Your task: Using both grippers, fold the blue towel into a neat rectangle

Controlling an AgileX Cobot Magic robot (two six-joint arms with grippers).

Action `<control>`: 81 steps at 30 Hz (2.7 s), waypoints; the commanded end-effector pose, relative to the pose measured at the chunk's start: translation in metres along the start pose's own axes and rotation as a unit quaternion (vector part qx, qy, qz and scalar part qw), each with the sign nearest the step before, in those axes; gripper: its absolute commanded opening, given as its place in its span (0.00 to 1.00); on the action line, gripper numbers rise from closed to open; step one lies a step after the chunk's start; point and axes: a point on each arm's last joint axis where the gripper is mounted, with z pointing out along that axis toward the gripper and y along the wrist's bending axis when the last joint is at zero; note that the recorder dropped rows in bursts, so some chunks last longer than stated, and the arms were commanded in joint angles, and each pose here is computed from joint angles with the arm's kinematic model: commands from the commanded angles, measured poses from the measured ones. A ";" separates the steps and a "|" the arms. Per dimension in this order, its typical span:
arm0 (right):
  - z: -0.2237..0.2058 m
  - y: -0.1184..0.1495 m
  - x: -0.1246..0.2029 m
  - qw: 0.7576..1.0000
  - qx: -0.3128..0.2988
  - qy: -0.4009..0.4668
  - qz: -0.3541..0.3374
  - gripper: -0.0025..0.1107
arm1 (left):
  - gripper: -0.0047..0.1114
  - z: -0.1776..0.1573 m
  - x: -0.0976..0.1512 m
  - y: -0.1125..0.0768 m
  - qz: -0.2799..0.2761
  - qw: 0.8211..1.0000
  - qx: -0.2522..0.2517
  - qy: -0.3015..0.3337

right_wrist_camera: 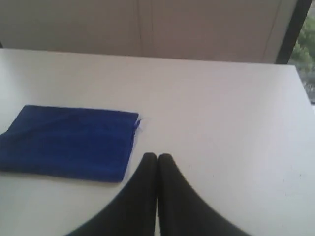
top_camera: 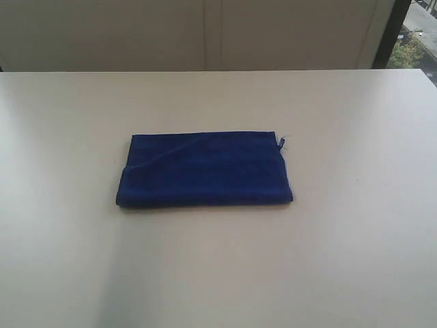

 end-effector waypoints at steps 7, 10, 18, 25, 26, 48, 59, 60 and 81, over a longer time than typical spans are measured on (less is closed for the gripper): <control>0.026 -0.008 0.030 0.994 0.025 -0.104 -0.025 0.02 | 0.04 0.034 0.034 0.010 -0.018 0.999 -0.026 -0.022; 0.026 -0.008 0.030 0.994 0.025 -0.104 -0.025 0.02 | 0.04 0.034 0.034 0.009 -0.018 0.999 -0.026 -0.021; 0.026 -0.008 0.030 0.994 0.025 -0.104 -0.025 0.02 | 0.04 0.034 0.034 0.009 -0.018 0.999 -0.026 -0.021; 0.020 -0.008 0.039 0.992 0.025 -0.120 -0.025 0.02 | 0.04 0.034 0.034 0.009 -0.018 0.999 -0.026 -0.021; 0.019 -0.008 0.041 0.991 0.025 -0.126 -0.025 0.02 | 0.04 0.034 0.034 0.009 -0.018 0.999 -0.026 -0.021; 0.052 -0.027 0.163 0.989 0.126 -0.070 0.008 0.02 | 0.04 0.034 0.034 0.009 -0.017 0.999 -0.026 -0.023; 0.057 -0.029 0.171 0.989 0.127 -0.071 0.009 0.02 | 0.04 0.034 0.034 0.009 -0.017 0.999 -0.026 -0.023; 0.057 -0.029 0.171 0.989 0.127 -0.071 0.009 0.02 | 0.04 0.034 0.034 0.009 -0.017 0.999 -0.026 -0.023; 0.058 -0.024 0.171 0.994 0.088 -0.069 -0.004 0.02 | 0.04 0.034 0.034 0.009 -0.017 0.999 -0.026 -0.023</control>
